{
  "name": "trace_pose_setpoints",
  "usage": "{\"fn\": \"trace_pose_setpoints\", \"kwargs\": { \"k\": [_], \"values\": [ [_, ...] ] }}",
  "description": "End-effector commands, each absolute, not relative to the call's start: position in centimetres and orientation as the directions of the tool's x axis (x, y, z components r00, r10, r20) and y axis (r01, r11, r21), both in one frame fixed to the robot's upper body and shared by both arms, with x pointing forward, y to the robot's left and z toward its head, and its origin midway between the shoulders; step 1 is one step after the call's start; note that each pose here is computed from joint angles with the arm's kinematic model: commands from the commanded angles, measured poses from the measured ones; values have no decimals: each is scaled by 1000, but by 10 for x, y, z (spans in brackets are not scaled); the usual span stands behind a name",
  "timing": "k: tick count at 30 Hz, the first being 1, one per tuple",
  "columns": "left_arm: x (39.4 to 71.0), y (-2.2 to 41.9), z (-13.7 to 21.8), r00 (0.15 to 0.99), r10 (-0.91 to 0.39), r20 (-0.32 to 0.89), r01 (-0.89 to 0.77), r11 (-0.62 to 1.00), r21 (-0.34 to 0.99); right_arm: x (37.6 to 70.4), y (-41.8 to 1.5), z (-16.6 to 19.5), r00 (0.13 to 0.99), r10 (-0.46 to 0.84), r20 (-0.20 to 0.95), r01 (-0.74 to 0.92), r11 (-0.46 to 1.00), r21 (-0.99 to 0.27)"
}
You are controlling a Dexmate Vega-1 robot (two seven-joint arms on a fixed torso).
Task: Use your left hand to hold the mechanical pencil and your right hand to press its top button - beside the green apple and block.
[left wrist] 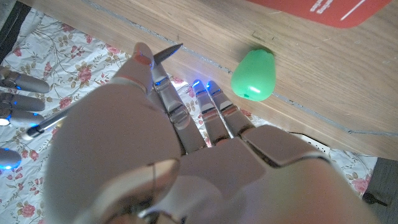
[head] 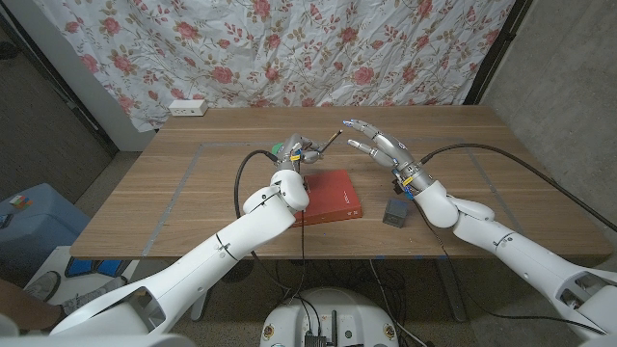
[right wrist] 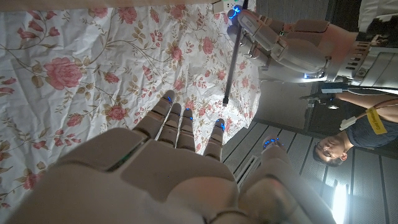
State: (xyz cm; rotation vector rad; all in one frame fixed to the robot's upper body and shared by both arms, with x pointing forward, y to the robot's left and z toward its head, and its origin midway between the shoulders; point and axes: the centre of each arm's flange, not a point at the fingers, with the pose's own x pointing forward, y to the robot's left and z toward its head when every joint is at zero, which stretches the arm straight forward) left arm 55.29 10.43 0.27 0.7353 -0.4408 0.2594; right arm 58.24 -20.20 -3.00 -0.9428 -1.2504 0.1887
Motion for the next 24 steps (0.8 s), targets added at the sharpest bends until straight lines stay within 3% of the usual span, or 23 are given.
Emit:
{"fn": "trace_pose_setpoints", "kwargs": {
  "k": [1, 24],
  "values": [
    [556, 105, 5, 877, 72, 475, -377, 717, 586, 584, -196, -30, 355, 607, 711, 357, 615, -703],
    [558, 105, 6, 879, 86, 470, -381, 718, 582, 592, -190, -27, 363, 626, 690, 343, 599, -724]
  ]
}}
